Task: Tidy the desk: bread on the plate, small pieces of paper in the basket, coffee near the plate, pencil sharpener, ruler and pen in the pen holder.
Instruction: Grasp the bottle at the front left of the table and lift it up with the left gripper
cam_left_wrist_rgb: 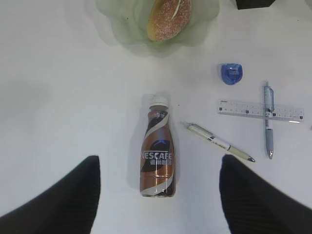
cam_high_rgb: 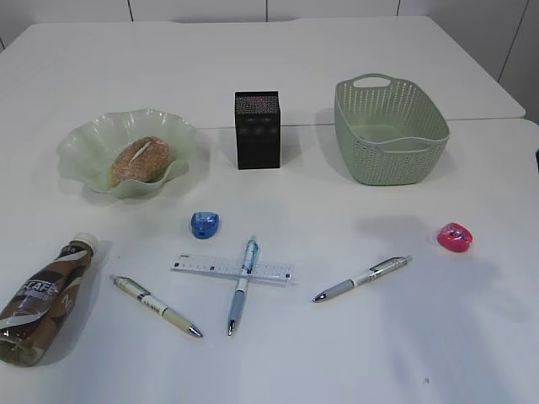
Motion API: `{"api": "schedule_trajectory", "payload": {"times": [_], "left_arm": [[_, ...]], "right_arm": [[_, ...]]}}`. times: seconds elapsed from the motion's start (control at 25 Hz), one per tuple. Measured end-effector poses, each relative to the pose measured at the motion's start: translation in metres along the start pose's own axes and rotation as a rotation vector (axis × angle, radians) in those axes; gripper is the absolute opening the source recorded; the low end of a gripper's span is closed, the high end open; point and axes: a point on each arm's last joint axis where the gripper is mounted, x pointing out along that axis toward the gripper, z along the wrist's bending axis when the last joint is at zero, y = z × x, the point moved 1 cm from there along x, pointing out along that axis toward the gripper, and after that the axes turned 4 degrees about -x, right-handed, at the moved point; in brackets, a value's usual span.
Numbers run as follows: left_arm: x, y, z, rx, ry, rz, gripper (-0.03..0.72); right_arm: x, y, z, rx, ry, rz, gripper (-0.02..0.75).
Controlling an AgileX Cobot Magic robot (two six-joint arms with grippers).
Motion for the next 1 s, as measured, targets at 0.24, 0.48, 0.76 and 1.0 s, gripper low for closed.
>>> {"api": "schedule_trajectory", "payload": {"times": [0.24, 0.48, 0.76, 1.0], "left_arm": [[0.0, 0.0, 0.0, 0.0, 0.0, 0.0, 0.538], [0.001, 0.0, 0.0, 0.0, 0.0, 0.002, 0.538], [0.041, -0.008, -0.009, 0.01, 0.032, 0.12, 0.545], [0.098, -0.01, -0.027, 0.107, -0.004, 0.271, 0.591]], "right_arm": [[-0.002, 0.064, 0.001, -0.022, 0.016, -0.062, 0.569], [-0.012, 0.107, 0.003, -0.02, 0.017, -0.093, 0.569], [-0.029, 0.123, 0.002, -0.013, 0.021, -0.071, 0.568], [-0.029, 0.133, 0.005, 0.01, -0.005, 0.023, 0.505]]}}
